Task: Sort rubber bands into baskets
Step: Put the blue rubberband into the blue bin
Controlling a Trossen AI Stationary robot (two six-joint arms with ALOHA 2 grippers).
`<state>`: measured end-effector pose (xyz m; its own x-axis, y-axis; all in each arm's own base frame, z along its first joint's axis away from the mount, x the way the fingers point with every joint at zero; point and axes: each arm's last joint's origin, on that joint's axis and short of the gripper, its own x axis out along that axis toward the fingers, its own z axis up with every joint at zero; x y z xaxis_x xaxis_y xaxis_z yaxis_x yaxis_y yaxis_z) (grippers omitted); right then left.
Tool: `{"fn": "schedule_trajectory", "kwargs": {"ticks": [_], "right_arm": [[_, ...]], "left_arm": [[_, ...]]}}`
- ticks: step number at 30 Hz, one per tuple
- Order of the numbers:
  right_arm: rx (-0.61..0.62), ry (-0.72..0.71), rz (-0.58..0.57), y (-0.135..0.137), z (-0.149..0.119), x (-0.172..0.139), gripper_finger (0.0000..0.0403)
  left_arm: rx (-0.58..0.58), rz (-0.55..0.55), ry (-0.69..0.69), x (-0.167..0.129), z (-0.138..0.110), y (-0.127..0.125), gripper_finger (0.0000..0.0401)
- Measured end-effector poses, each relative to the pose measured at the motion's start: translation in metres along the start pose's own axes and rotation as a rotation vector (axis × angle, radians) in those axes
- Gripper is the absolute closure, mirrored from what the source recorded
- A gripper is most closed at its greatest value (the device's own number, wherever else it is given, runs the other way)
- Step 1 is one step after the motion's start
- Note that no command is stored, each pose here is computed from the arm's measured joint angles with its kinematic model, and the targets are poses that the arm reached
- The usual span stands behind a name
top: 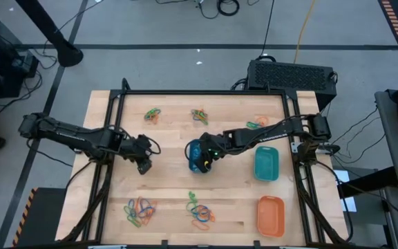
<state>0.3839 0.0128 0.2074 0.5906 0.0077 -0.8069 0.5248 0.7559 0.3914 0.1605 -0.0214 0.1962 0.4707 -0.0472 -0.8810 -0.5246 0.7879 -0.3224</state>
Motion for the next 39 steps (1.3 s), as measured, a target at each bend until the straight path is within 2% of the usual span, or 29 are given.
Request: {"fn": "schedule_trajectory", "kwargs": {"ticks": [3, 7, 13, 18, 23, 28, 35, 39], "right_arm": [[-0.043, 0.004, 0.054, 0.004, 0.001, -0.005, 0.0241], [-0.135, -0.021, 0.132, 0.016, 0.000, -0.012, 0.0241], [-0.321, -0.077, 0.248, 0.039, -0.009, -0.015, 0.0241], [-0.471, -0.083, 0.258, 0.050, -0.021, -0.017, 0.0241], [-0.494, -0.078, 0.257, 0.051, -0.024, -0.017, 0.0241], [-0.510, -0.080, 0.254, 0.051, -0.023, -0.017, 0.0241], [-0.571, -0.091, 0.247, 0.050, -0.022, -0.016, 0.0241], [-0.572, -0.093, 0.243, 0.048, -0.020, -0.016, 0.0241]], "left_arm": [[0.117, -0.123, -0.010, -0.001, 0.001, -0.011, 0.0267], [0.230, -0.196, -0.042, -0.001, -0.002, -0.023, 0.0267], [0.291, -0.187, 0.009, 0.004, -0.011, -0.030, 0.0267], [0.258, -0.161, 0.083, 0.014, -0.015, -0.032, 0.0267], [0.317, -0.267, 0.267, 0.018, -0.035, -0.045, 0.0267], [0.424, -0.288, 0.358, 0.017, -0.061, -0.057, 0.0267], [0.521, -0.311, 0.281, 0.034, -0.078, -0.079, 0.0267], [0.531, -0.206, 0.266, 0.049, -0.082, -0.078, 0.0267]]}}
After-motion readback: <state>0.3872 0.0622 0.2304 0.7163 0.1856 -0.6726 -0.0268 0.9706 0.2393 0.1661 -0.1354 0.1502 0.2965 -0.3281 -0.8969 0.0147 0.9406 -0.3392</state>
